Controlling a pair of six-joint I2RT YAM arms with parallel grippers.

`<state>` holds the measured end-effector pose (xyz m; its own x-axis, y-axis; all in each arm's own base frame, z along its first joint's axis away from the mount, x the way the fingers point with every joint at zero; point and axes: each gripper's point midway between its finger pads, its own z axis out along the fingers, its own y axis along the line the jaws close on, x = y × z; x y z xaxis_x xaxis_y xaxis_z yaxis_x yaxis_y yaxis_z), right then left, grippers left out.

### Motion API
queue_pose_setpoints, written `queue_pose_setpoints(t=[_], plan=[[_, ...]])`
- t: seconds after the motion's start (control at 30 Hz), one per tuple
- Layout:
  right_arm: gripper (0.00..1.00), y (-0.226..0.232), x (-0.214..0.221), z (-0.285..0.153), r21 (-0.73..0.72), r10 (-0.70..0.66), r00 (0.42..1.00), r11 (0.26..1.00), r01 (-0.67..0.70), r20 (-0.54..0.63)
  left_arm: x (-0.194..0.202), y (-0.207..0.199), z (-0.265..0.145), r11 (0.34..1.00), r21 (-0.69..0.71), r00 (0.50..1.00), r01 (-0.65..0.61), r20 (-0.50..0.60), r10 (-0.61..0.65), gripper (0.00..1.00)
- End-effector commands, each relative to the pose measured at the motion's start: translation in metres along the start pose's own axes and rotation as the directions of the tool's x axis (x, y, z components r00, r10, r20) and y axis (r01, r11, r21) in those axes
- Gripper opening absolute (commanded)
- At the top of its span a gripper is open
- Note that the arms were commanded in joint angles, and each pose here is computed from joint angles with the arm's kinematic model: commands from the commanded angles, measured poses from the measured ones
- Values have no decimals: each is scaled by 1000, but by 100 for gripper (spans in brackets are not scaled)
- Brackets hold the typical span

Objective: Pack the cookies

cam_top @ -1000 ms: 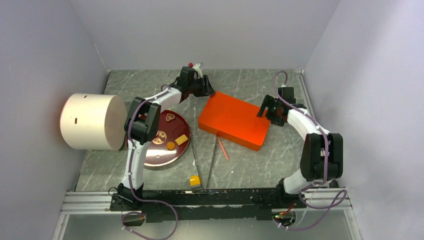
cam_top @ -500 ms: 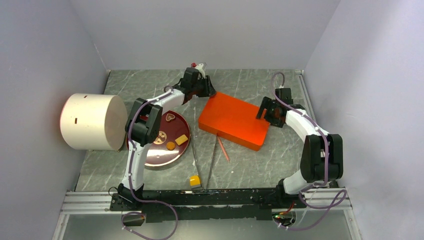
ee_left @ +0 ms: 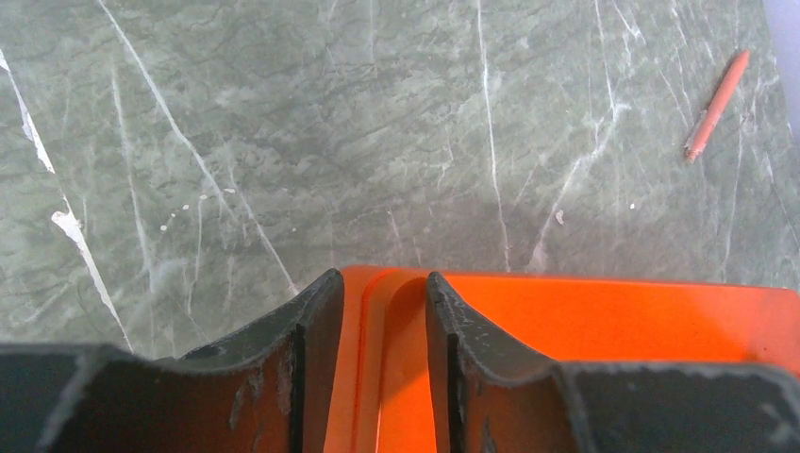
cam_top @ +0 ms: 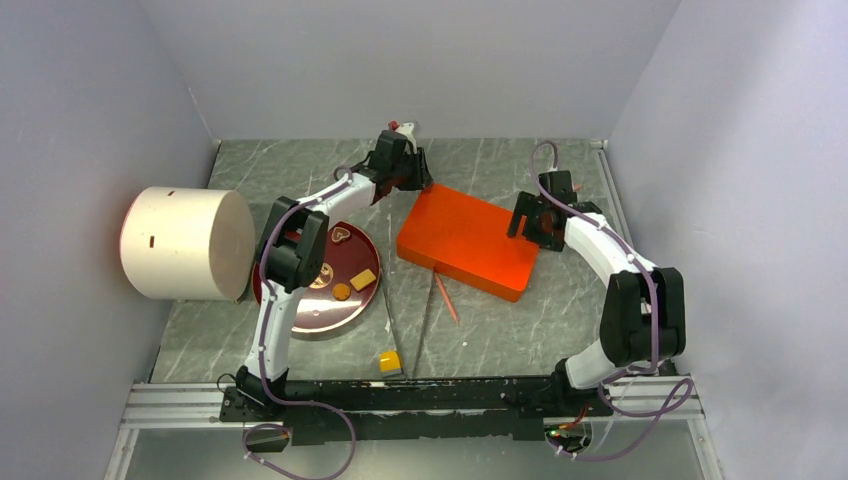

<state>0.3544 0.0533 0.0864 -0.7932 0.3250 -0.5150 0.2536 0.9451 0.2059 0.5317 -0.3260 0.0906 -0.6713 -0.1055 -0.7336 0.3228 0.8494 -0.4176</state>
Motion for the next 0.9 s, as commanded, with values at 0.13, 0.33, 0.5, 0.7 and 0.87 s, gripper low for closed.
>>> queue_pose_setpoints(t=[0.13,0.33,0.5,0.7,0.87], plan=[[83,27,-53,-43,-80,-28,985,996,42,173,59,40,-10,993,-119,979,-24,-205,-1,49],[83,24,-56,-60,-77,-33,976,996,51,215,-24,2,-36,997,-59,998,-57,-21,56,52],[83,20,-49,-66,-79,-30,973,996,49,229,-56,-22,-56,996,-1,993,-95,68,94,42],[83,14,-39,-69,-77,-28,974,996,47,226,-59,-39,-61,980,7,976,-198,96,197,12],[83,12,-33,-69,-75,-26,975,996,43,219,-58,-50,-57,967,-8,963,-254,96,254,5]])
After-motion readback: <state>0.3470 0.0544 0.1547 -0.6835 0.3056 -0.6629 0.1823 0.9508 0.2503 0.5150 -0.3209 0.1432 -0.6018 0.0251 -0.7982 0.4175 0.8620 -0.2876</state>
